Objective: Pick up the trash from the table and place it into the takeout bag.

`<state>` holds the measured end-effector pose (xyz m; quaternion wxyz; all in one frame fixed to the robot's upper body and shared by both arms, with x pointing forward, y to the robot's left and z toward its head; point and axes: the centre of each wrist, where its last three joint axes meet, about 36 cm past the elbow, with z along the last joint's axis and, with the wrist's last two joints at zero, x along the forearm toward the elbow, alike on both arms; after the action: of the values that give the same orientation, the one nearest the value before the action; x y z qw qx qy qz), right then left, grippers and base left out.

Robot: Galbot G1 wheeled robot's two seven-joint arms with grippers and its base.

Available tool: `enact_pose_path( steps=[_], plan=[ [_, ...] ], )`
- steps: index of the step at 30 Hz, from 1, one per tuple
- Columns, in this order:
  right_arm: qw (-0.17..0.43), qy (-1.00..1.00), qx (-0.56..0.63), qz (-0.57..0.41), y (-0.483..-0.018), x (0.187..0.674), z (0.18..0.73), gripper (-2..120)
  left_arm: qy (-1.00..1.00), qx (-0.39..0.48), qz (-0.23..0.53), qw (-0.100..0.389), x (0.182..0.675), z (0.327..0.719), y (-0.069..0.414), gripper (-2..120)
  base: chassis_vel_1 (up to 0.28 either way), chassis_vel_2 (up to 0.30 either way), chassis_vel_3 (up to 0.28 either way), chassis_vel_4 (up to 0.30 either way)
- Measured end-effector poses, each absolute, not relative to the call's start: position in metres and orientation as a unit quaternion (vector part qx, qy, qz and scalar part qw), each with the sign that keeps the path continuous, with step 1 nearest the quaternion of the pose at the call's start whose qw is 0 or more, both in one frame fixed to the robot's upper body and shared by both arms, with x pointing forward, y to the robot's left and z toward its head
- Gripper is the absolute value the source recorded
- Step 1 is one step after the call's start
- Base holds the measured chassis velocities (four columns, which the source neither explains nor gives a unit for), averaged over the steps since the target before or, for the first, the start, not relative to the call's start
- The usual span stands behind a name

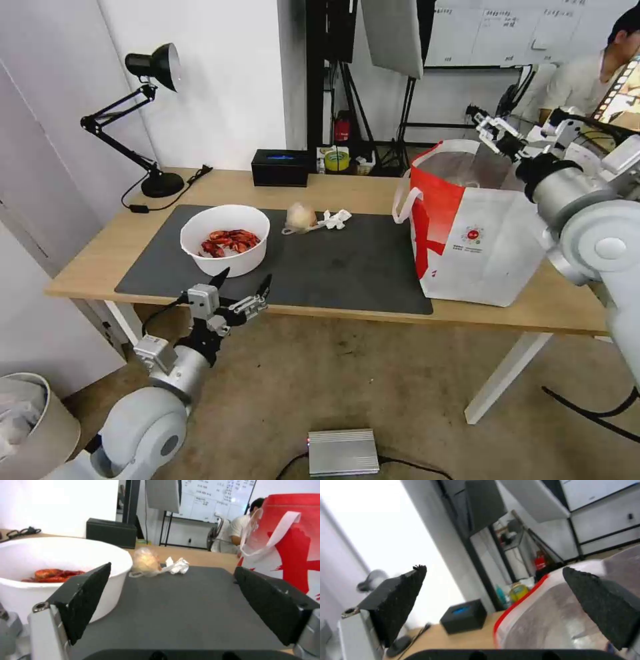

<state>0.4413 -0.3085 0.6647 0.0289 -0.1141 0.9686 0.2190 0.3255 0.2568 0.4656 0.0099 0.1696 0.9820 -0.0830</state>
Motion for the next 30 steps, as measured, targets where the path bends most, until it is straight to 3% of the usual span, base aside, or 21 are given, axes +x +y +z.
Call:
enact_pose_path(
  steps=[5,18,23,30],
  plan=[
    [0.006,0.967,-0.152,0.205,-0.293,0.414,0.647,100,0.981,0.173,-0.081,0.013,0.326,0.467,0.258,100,0.0,0.0,0.0,0.0],
    [-0.061,0.973,-0.199,0.099,-0.261,0.355,0.537,100,0.981,0.182,-0.062,0.017,0.325,0.46,0.263,100,0.0,0.0,0.0,0.0],
    [-0.045,0.972,-0.215,0.086,-0.261,0.35,0.514,100,0.983,0.178,-0.048,0.018,0.322,0.452,0.267,100,0.0,0.0,0.0,0.0],
    [0.028,0.969,-0.238,0.06,-0.269,0.348,0.467,100,0.985,0.172,-0.008,0.021,0.316,0.423,0.278,100,0.0,0.0,0.0,0.0]
  ],
)
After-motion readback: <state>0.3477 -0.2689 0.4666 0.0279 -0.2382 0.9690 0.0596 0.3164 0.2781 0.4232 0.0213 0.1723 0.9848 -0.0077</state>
